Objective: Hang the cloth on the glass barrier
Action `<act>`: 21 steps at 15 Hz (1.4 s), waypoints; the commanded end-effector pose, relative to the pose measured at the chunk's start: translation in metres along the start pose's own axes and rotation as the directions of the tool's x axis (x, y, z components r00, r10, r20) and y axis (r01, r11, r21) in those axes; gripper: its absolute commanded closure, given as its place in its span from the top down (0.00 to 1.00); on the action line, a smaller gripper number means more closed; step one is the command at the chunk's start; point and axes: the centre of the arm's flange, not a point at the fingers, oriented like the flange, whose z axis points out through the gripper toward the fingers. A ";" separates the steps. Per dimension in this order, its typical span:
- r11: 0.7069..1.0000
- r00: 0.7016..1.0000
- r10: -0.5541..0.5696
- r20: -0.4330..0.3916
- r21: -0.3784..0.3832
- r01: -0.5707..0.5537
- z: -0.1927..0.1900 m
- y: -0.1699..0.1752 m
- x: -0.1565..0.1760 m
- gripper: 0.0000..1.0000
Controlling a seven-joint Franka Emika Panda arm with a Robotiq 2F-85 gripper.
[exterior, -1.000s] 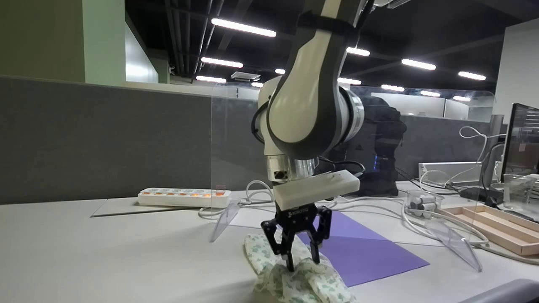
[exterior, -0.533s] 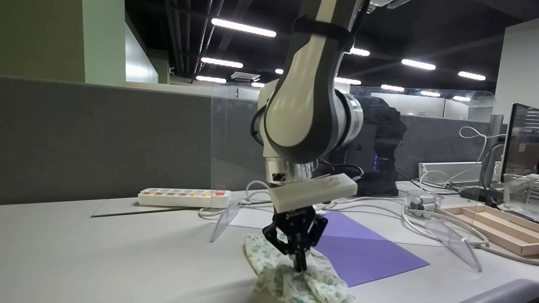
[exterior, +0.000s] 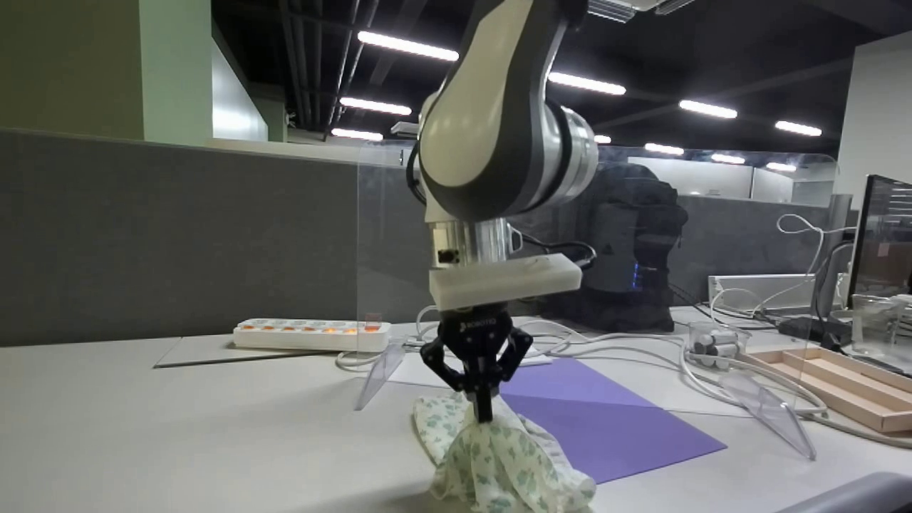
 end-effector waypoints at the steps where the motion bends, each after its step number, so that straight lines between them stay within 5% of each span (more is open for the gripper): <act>1: 1.000 0.998 0.021 -0.055 -0.011 -0.021 -0.069 -0.015 -0.004 0.01; 10: 0.998 0.985 0.057 -0.162 0.030 -0.053 -0.225 -0.007 -0.016 0.01; 11: 0.999 0.986 0.033 -0.165 0.018 -0.030 -0.199 -0.018 -0.013 0.02; 17: 0.996 0.975 0.089 -0.204 0.028 -0.085 -0.223 -0.007 -0.008 0.01; 21: 0.985 0.931 0.169 -0.324 0.019 -0.172 -0.260 0.014 0.012 0.01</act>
